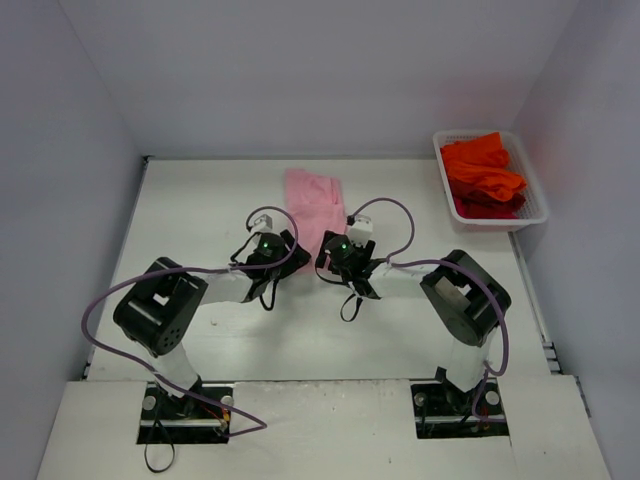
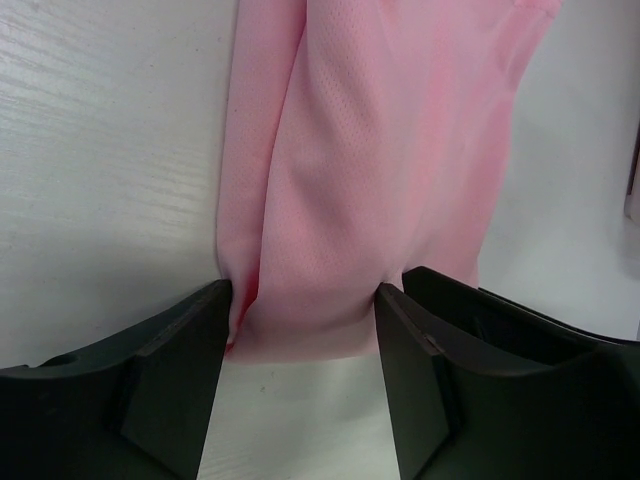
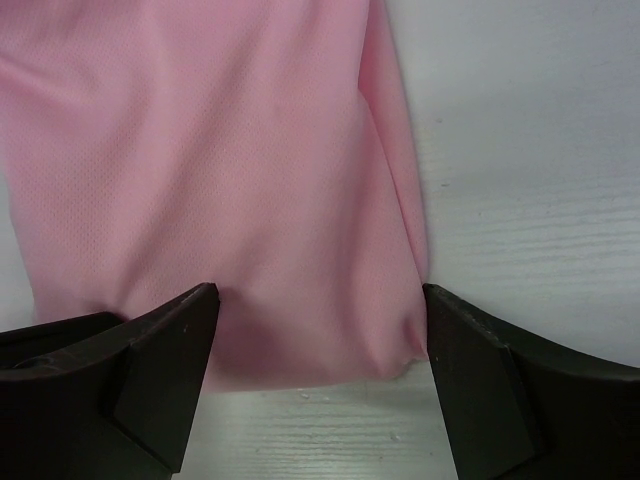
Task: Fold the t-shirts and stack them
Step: Fold the tshirt
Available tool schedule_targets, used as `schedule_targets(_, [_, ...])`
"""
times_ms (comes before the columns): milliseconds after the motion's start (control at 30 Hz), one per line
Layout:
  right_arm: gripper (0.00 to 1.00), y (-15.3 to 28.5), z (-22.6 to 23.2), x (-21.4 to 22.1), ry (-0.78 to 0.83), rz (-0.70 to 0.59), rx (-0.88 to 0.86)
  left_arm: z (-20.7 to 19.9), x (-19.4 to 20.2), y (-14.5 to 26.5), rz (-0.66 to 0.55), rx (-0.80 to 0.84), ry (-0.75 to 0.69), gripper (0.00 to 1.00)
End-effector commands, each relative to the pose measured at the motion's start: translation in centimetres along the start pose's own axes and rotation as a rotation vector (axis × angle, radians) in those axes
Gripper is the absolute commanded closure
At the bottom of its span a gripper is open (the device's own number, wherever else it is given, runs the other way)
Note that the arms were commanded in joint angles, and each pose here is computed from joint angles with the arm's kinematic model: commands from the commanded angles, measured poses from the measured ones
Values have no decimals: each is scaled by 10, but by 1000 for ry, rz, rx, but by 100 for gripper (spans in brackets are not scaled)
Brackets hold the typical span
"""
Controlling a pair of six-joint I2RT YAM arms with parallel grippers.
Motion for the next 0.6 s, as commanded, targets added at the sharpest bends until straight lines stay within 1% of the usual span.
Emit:
schedule_targets(0, [22, 0, -7, 15, 2, 47, 31, 29, 26, 0, 104, -119, -20, 46])
schedule_targets(167, [29, -2, -7, 17, 2, 53, 33, 31, 26, 1, 103, -128, -27, 55])
schedule_targets(267, [35, -2, -6, 17, 1, 53, 31, 31, 25, 1, 101, -129, -30, 60])
schedule_targets(300, [40, -2, -5, 16, 0, 52, 28, 31, 25, 1, 102, -130, -31, 61])
schedule_targets(367, [45, -2, -5, 17, 1, 54, 30, 31, 26, 1, 103, -134, -33, 67])
schedule_targets(400, [51, -3, -5, 17, 1, 54, 30, 31, 25, 1, 103, -132, -34, 70])
schedule_targets(433, [54, -3, -5, 18, 3, 59, 27, 31, 25, 1, 104, -133, -36, 77])
schedule_targets(467, [58, -3, -4, 18, 2, 60, 26, 30, 25, 1, 103, -133, -40, 81])
schedule_targets(500, [65, -4, -4, 19, 2, 62, 26, 30, 24, 1, 104, -134, -43, 84])
schedule_targets(533, [69, -4, -4, 20, 3, 65, 25, 31, 24, 2, 104, -138, -45, 92])
schedule_targets(567, [77, -4, -3, 20, 1, 67, 23, 29, 23, 2, 102, -136, -48, 95])
Point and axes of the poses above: each gripper's point midway between its finger pads, its own y axis back along the fingers, its own z axis along the line the jaws close on, x = y × z, the point moved 7 cm from there along y, back along the fingers, and after that the axes turned 2 degrees about y, right-handed, at the moved point
